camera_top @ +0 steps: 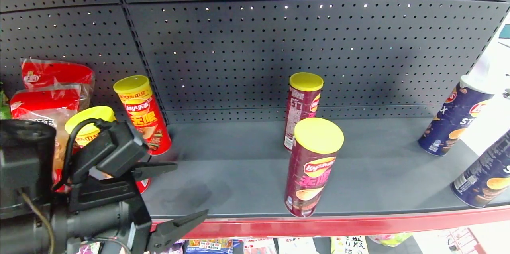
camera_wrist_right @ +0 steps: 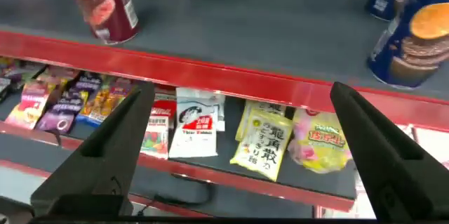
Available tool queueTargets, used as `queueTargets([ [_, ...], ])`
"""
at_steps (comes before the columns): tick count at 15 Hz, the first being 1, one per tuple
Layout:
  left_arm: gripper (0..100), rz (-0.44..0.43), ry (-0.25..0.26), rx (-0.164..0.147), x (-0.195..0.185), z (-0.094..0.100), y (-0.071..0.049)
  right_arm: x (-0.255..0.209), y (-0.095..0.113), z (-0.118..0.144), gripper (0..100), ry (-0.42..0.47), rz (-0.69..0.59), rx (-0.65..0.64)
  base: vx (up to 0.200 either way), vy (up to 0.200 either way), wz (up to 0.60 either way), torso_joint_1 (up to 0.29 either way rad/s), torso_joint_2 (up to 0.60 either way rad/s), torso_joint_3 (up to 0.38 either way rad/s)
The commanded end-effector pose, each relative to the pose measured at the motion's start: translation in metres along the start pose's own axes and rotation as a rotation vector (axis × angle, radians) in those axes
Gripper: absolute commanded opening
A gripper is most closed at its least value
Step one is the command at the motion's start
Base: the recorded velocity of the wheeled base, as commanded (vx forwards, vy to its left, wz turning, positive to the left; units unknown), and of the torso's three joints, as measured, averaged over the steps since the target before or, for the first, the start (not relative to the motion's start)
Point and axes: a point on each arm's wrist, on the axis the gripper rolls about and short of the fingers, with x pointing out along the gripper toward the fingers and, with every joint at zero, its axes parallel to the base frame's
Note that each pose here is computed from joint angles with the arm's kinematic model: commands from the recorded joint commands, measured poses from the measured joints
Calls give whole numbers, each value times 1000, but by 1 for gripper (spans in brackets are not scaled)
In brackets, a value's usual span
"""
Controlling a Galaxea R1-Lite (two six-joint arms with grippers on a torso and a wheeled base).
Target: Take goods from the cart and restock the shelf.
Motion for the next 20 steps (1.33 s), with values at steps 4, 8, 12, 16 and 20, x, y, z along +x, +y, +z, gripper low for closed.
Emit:
queueTargets([
  [4, 100, -59, 128, -27, 52, 2, -9, 6, -3, -5, 100, -61, -58, -17, 0, 0, 0, 0, 0, 0],
  [8, 100, -58, 175, -23, 81, 5, -10, 6, -3, -5, 100, -61, -59, -20, 0, 0, 0, 0, 0, 0],
  [12, 100, -26, 230, -23, 101, -1, -9, 6, -3, -5, 100, -61, -59, -20, 0, 0, 0, 0, 0, 0],
  [16, 100, -3, 245, -22, 117, 1, -6, 6, -3, -5, 100, -61, -61, -20, 0, 0, 0, 0, 0, 0],
  [20, 100, -36, 259, -12, 133, 2, -17, 6, -3, -5, 100, -61, -62, -20, 0, 0, 0, 0, 0, 0],
])
